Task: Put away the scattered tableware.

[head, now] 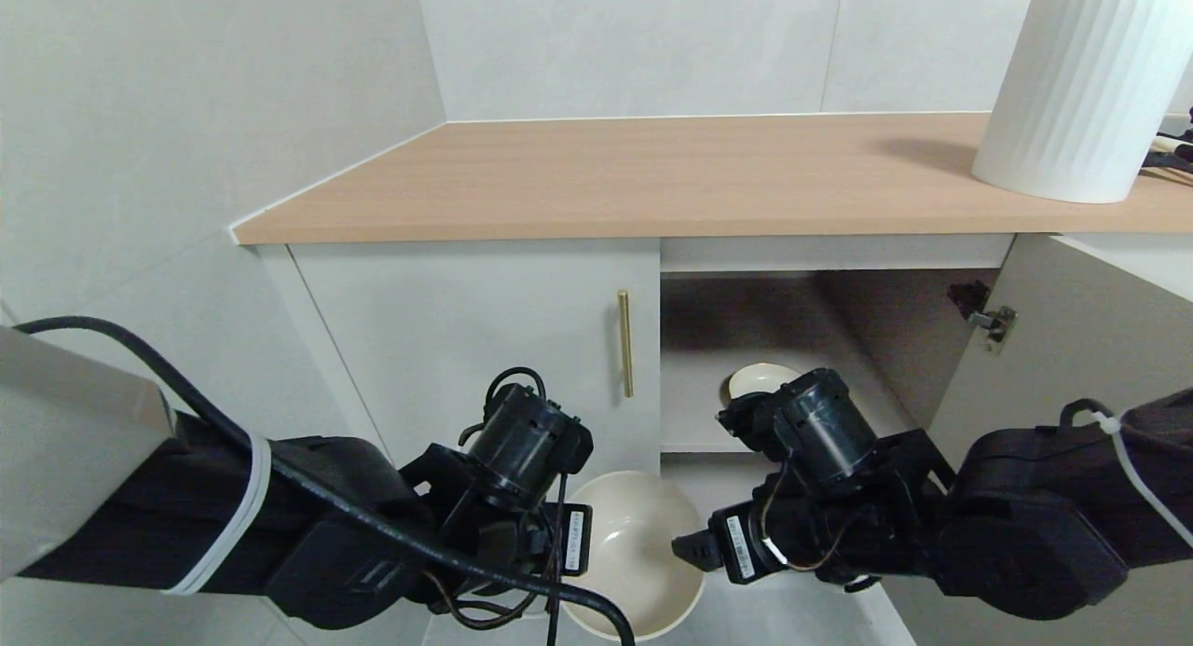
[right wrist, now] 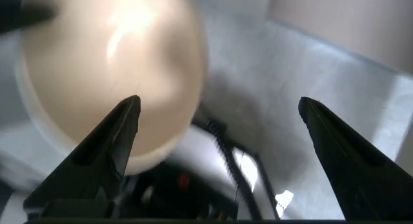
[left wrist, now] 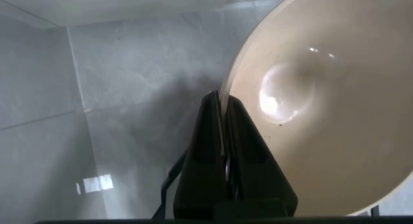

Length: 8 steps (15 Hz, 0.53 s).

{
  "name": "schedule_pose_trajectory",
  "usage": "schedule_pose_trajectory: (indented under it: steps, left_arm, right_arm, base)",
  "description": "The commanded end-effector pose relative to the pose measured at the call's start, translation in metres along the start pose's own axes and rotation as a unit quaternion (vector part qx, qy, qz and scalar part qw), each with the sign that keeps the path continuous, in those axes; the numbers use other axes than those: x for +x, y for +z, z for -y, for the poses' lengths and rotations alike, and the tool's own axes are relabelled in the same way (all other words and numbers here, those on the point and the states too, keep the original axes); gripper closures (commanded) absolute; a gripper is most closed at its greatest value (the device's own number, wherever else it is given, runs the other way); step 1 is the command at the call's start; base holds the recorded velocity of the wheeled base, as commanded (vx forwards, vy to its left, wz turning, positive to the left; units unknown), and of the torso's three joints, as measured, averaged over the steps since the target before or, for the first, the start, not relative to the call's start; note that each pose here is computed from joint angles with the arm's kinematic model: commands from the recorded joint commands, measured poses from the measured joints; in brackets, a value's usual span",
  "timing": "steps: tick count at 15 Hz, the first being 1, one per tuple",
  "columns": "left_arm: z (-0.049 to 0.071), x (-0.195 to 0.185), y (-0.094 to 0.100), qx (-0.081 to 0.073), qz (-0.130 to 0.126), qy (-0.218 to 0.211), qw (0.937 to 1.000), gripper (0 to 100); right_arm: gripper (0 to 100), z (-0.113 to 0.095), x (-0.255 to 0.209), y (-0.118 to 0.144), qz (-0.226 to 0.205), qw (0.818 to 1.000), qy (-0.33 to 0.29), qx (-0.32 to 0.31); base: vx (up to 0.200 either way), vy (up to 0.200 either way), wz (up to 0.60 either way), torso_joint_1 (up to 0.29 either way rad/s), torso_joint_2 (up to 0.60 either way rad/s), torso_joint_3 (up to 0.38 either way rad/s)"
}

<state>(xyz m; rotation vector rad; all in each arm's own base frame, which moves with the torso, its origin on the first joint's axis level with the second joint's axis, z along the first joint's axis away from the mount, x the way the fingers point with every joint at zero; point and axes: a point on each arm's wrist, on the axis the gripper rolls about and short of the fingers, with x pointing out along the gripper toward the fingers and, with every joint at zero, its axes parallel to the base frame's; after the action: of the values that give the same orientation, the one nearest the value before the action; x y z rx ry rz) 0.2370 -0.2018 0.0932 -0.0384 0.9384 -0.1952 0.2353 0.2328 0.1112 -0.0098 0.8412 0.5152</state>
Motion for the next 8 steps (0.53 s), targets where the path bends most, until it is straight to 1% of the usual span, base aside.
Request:
schedule_pose_trajectory:
  steps: [1, 3, 4, 8]
  left_arm:
    - [0.0025, -0.0027, -0.0019, 0.004, 0.0, -0.004, 1.0, 100]
    - [0.0027, -0.0018, -0.0029, 0.005, -0.002, -0.003, 1.0, 100]
    - [0.0044, -0.0005, -0.0046, 0.009, -0.005, -0.003, 0.9999, 100]
    - [0.0048, -0.0001, -0.005, 0.009, -0.006, -0.004, 0.9999, 100]
  right_arm:
    - [0, -0.0003, 0.0148, -0.0023, -0.003, 1.0, -0.013, 0.007]
    - [0, -0.0002, 0.0158, -0.0012, 0.004, 1.0, -0.013, 0.014]
    - [0, -0.0004, 0.0171, -0.0009, 0.004, 1.0, -0.013, 0.015]
    - [0, -0.0007, 0.0216, -0.001, 0.001, 1.0, -0.015, 0.016]
  base:
    - [0.0, 0.0, 0.0, 0.0, 0.0, 0.0]
    - [0.0, 0.0, 0.0, 0.0, 0.0, 0.0]
    - [0.0, 0.0, 0.0, 0.0, 0.0, 0.0]
    - [0.0, 0.0, 0.0, 0.0, 0.0, 0.0]
